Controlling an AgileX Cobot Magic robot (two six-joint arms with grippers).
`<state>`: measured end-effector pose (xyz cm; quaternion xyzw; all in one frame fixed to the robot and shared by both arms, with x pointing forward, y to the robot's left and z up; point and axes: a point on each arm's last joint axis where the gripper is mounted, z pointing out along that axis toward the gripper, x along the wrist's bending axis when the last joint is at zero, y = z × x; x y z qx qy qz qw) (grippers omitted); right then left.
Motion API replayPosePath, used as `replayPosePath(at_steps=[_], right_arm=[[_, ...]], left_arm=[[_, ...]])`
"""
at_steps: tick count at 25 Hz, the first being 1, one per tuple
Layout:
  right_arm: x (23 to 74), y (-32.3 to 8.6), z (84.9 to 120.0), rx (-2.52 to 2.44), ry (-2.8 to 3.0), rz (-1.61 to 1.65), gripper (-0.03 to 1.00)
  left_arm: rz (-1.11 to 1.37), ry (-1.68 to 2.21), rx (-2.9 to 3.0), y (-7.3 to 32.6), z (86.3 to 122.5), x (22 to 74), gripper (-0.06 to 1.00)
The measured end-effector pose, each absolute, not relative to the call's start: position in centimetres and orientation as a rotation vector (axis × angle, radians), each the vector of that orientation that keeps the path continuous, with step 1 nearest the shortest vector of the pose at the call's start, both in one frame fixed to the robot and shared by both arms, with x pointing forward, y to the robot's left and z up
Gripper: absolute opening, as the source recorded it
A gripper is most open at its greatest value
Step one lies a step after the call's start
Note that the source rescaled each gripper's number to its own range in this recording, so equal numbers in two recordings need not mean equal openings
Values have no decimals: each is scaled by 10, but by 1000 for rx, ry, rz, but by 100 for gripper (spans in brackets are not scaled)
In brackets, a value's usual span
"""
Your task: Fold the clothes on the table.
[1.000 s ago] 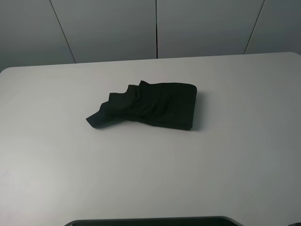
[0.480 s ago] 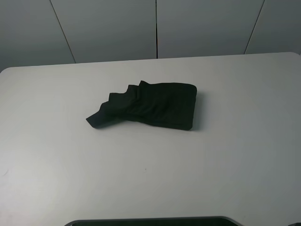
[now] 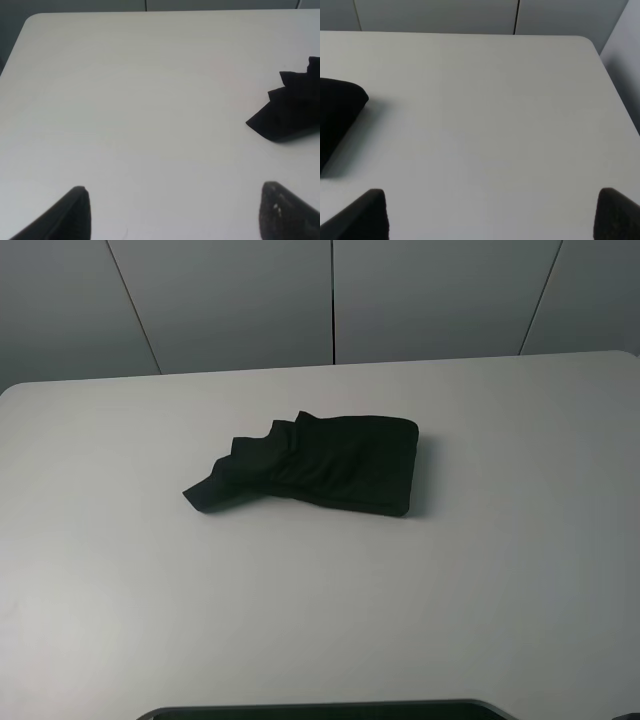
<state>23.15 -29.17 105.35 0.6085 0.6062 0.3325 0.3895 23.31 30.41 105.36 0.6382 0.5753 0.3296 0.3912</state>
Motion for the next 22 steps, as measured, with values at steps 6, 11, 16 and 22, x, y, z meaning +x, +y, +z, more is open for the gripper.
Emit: replayPosePath(at_steps=[6, 11, 16, 22], right_arm=[[231, -292, 1053, 1547, 1541, 845, 91], [231, -292, 1053, 1547, 1541, 845, 91], [232, -292, 1054, 1546, 1540, 846, 91], [232, -292, 1054, 1546, 1540, 846, 91]], left_arm=[[837, 1461, 1621, 304, 1054, 233, 88], [837, 1461, 1621, 304, 1054, 233, 88], [837, 1461, 1621, 304, 1054, 233, 88], [837, 1461, 1621, 304, 1054, 233, 89]])
